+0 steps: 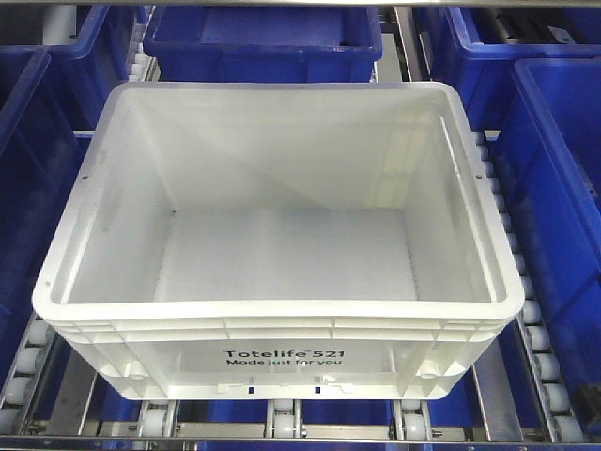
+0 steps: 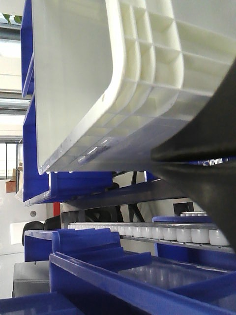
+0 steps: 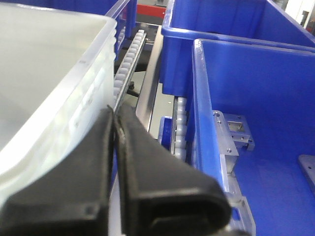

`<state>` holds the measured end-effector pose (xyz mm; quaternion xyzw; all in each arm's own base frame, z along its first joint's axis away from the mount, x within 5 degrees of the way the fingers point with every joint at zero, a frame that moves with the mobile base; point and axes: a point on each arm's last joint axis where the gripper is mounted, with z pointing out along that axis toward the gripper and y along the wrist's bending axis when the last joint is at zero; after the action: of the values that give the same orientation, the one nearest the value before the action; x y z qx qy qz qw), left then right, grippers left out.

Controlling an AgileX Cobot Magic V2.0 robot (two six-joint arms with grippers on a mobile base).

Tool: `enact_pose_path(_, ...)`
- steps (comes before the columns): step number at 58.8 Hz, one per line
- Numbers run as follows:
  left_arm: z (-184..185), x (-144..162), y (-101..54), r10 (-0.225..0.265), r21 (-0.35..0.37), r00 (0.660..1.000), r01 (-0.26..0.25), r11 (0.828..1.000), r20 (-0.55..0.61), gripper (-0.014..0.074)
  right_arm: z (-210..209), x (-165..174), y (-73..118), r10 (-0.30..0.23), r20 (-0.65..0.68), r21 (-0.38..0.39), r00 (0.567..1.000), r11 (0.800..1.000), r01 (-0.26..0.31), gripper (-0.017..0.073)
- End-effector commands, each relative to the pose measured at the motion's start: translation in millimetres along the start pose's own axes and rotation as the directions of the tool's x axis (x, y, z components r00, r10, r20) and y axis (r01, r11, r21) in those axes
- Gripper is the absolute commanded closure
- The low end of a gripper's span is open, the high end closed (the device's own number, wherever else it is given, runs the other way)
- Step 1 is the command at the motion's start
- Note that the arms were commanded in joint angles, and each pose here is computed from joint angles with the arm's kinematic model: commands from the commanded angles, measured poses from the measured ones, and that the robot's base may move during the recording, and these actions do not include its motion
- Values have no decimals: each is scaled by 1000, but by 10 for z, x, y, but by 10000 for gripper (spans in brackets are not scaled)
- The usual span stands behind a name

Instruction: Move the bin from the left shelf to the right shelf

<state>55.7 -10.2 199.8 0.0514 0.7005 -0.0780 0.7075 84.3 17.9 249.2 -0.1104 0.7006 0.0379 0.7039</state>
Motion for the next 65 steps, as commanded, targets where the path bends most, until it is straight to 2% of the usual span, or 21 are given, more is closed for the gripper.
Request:
enact_pose_path(1,1,-21,-8,-12,12,998,11,1000,60,600,-78,19,4,-37,40,2,999,999,37,567)
enact_pose_path(7,1,-21,-8,-12,12,998,11,1000,60,600,-191,310,33,-33,50,3,998,999,33,567)
enact_pose_path(14,1,-21,-8,-12,12,998,11,1000,60,600,-278,501,54,-30,74,5,997,1000,30,567)
enact_pose_path(21,1,-17,-7,-12,12,998,11,1000,56,600,-288,533,63,-22,38,-7,999,1000,22,567)
enact_pose_path(65,1,-17,-7,-12,12,998,11,1000,56,600,-289,525,62,-18,45,-6,999,1000,18,567)
